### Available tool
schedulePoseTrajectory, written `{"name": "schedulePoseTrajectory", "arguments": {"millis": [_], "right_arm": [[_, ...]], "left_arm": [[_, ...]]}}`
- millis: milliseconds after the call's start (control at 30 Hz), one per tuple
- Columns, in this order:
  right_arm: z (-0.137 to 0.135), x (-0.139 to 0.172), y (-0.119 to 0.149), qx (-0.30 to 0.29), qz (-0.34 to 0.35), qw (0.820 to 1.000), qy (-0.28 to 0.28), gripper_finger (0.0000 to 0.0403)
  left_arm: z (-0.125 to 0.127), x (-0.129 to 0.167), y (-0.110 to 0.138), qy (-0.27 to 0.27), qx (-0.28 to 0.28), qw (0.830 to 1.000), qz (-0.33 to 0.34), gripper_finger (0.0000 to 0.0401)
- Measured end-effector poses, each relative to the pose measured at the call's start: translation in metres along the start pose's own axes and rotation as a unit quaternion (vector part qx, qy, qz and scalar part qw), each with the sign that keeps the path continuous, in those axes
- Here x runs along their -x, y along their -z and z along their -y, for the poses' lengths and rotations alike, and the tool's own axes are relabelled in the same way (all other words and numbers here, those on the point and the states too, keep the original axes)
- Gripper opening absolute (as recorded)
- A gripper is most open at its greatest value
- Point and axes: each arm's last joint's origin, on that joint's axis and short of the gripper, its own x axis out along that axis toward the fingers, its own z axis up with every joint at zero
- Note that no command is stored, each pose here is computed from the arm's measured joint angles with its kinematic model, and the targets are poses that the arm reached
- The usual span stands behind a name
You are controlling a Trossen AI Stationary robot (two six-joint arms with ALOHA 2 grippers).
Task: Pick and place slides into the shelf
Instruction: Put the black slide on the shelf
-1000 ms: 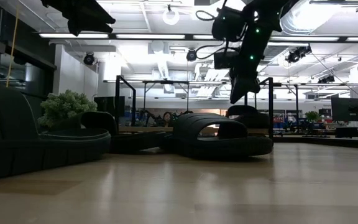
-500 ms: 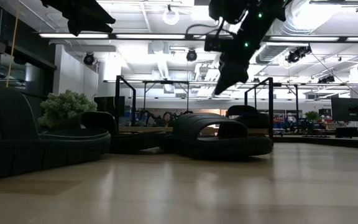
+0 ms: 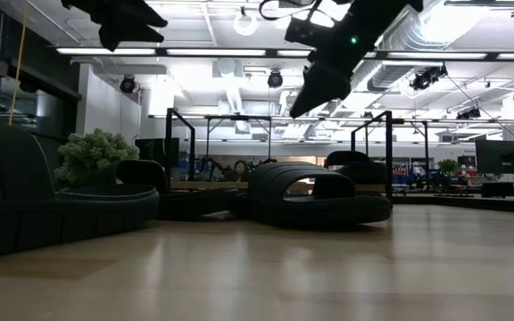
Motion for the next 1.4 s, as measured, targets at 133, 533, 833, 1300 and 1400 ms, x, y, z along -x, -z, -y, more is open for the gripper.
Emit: {"name": "schedulePoseTrajectory", "arguments": {"millis": [133,533,833,1300,1400], "right_arm": [[-0.005,0.004,-0.002,0.021,0.003,1.0,0.019,0.0081],[-0.017,0.015,-0.004,0.057,0.006,0.996,0.071,0.0081],[-0.02,0.02,-0.007,0.048,0.017,0.995,0.089,0.0081],[-0.04,0.034,-0.009,0.037,0.045,0.997,0.047,0.0081],[-0.043,0.036,-0.01,0.041,0.047,0.997,0.048,0.0081]], "left_arm": [[0.002,0.0,-0.003,0.03,0.008,0.999,0.011,0.0184],[0.007,0.001,0.005,0.135,0.001,0.99,-0.044,0.0184],[0.001,0.004,0.026,0.074,0.009,0.986,-0.15,0.0184],[-0.008,0.01,0.042,-0.045,0.055,0.972,-0.223,0.0184],[-0.009,0.008,0.048,-0.054,0.056,0.97,-0.231,0.0184]]}}
